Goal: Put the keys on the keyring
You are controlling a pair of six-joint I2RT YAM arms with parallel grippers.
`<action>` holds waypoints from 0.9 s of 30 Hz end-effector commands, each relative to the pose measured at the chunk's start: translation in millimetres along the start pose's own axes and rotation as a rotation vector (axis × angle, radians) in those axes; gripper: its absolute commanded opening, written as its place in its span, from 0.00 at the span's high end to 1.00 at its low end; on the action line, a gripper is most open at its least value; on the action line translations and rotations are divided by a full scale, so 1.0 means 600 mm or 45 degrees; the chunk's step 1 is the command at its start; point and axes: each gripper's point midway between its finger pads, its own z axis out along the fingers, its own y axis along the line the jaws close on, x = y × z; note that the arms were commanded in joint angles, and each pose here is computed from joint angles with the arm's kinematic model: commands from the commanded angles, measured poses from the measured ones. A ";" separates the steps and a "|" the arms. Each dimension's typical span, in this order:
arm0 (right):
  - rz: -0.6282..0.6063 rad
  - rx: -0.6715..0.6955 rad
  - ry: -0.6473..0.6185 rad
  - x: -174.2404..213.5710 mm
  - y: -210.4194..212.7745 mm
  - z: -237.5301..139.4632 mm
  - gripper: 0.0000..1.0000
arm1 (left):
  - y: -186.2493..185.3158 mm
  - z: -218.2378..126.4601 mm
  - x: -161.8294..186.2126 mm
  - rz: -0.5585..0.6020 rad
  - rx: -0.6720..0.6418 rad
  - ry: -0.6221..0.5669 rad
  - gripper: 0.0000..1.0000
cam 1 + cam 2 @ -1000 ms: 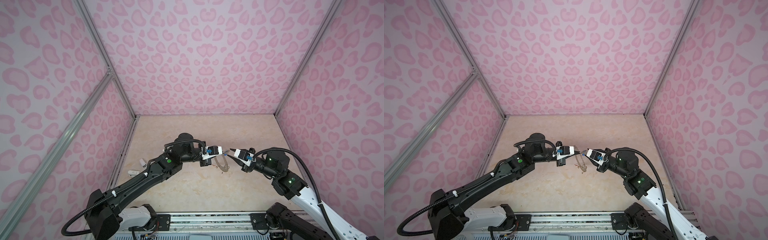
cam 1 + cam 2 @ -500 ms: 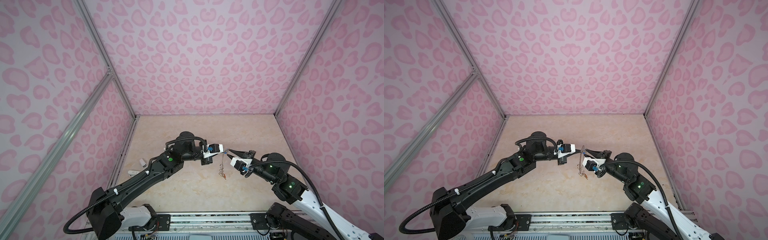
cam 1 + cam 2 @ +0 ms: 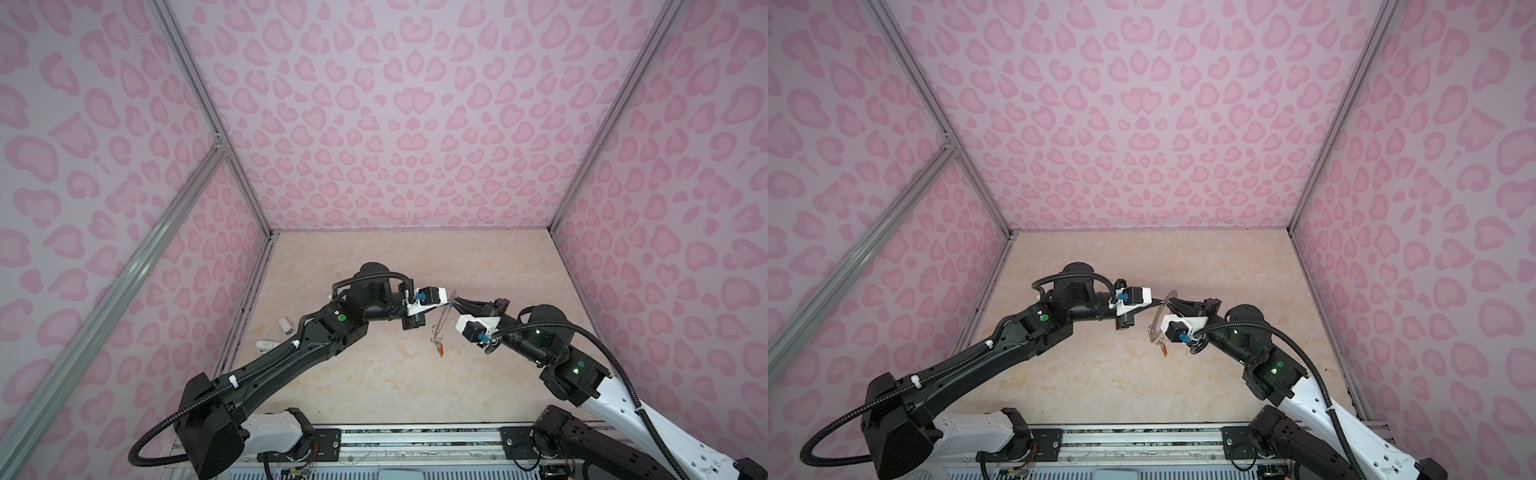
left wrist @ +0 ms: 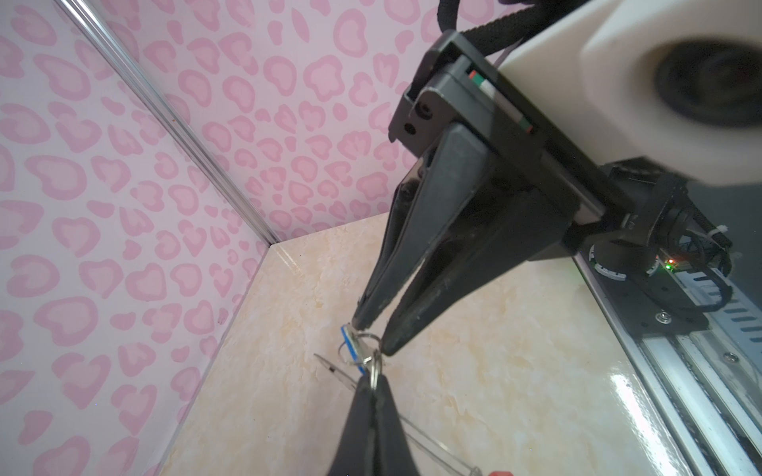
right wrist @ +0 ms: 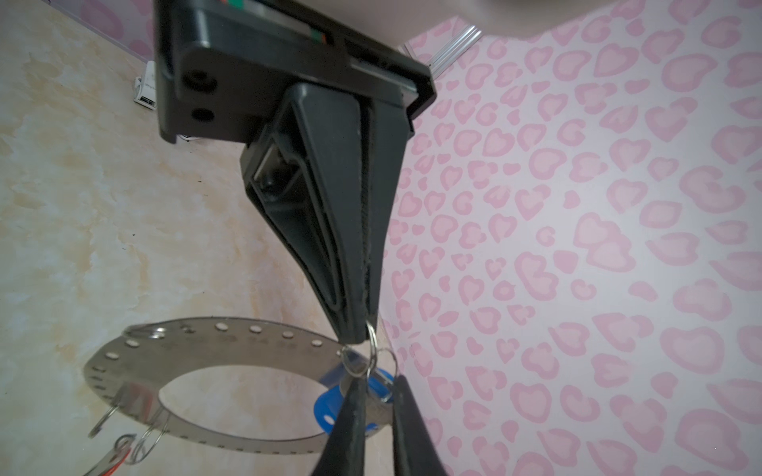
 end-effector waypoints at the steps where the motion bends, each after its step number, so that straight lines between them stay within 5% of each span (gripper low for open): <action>1: -0.019 0.024 0.006 0.002 -0.004 0.002 0.87 | 0.007 -0.001 -0.015 0.005 -0.002 -0.032 0.97; 23: -0.076 0.044 0.066 0.015 -0.005 -0.003 1.00 | 0.015 0.005 -0.026 -0.034 0.014 -0.059 0.97; 27: -0.014 0.107 0.033 0.006 -0.023 -0.014 0.86 | 0.016 0.006 -0.026 -0.047 0.022 -0.061 0.97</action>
